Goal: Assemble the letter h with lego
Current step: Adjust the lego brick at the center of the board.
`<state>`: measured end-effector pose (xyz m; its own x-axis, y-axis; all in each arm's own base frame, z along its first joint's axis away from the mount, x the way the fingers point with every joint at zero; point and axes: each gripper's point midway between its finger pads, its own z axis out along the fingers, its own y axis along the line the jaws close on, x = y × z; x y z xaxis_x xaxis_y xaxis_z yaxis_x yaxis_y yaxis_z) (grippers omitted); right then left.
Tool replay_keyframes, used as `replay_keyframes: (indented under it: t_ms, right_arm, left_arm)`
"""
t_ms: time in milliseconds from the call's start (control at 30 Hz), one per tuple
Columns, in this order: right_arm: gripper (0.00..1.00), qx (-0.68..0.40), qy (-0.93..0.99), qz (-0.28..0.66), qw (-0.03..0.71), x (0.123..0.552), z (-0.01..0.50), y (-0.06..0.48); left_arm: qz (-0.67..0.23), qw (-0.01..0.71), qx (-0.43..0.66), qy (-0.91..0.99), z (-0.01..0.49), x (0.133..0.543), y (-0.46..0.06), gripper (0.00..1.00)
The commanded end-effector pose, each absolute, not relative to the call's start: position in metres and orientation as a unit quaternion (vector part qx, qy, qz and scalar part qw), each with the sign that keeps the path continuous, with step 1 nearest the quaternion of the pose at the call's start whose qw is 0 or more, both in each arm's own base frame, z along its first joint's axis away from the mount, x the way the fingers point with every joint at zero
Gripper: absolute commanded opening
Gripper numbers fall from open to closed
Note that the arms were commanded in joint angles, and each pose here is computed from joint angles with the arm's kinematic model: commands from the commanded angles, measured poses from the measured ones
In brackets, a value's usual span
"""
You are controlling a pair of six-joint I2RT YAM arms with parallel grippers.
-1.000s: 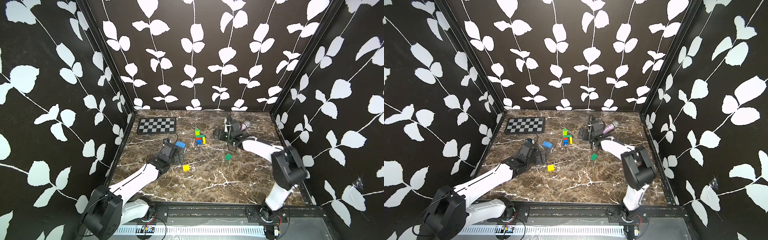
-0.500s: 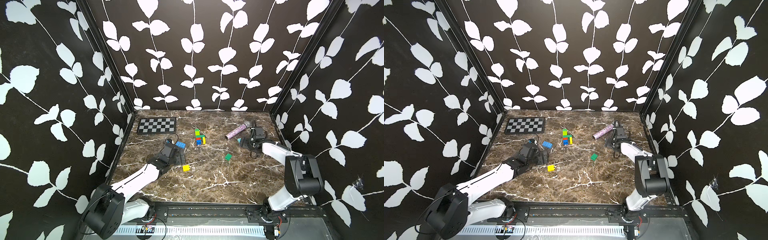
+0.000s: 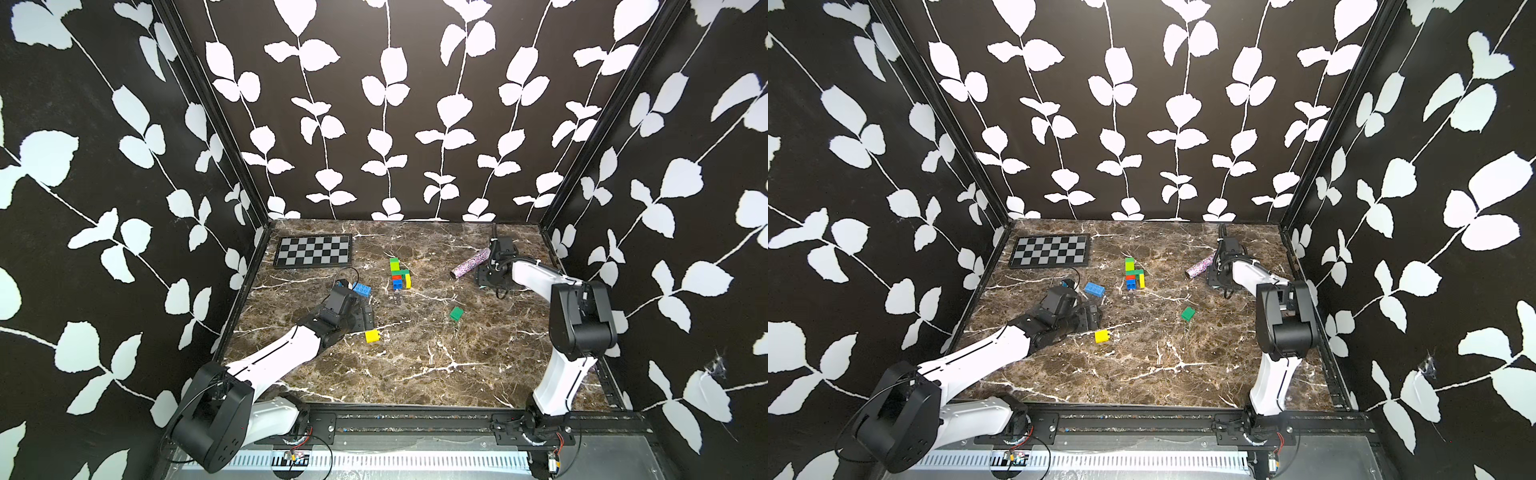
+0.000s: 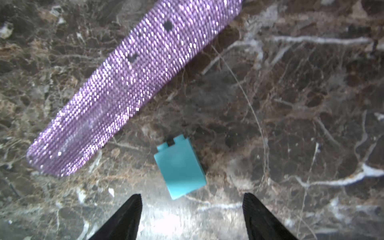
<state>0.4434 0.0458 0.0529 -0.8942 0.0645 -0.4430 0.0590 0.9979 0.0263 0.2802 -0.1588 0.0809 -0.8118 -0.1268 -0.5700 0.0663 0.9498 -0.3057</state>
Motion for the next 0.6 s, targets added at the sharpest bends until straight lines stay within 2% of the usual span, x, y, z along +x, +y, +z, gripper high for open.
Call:
replay_keyframes:
  t_ms: [0,267,433,567]
  right_arm:
    - [0.74,-0.005,0.978,-0.020,0.208,0.448,0.053,0.043]
    - [0.64,-0.046,0.985,-0.027,0.165,0.449,0.035,0.057]
    - [0.63,-0.057,0.985,-0.038,0.159,0.447,0.032,0.061]
    - [0.54,-0.056,0.988,-0.046,0.137,0.442,0.025,0.058]
  left_arm:
    - [-0.167,0.315,-0.009,0.934,0.088,0.287,-0.163,0.99]
    - [-0.168,0.311,-0.008,0.935,0.086,0.287,-0.165,0.98]
    - [-0.171,0.309,-0.007,0.936,0.084,0.287,-0.167,0.97]
    - [-0.173,0.306,-0.007,0.936,0.084,0.287,-0.168,0.97]
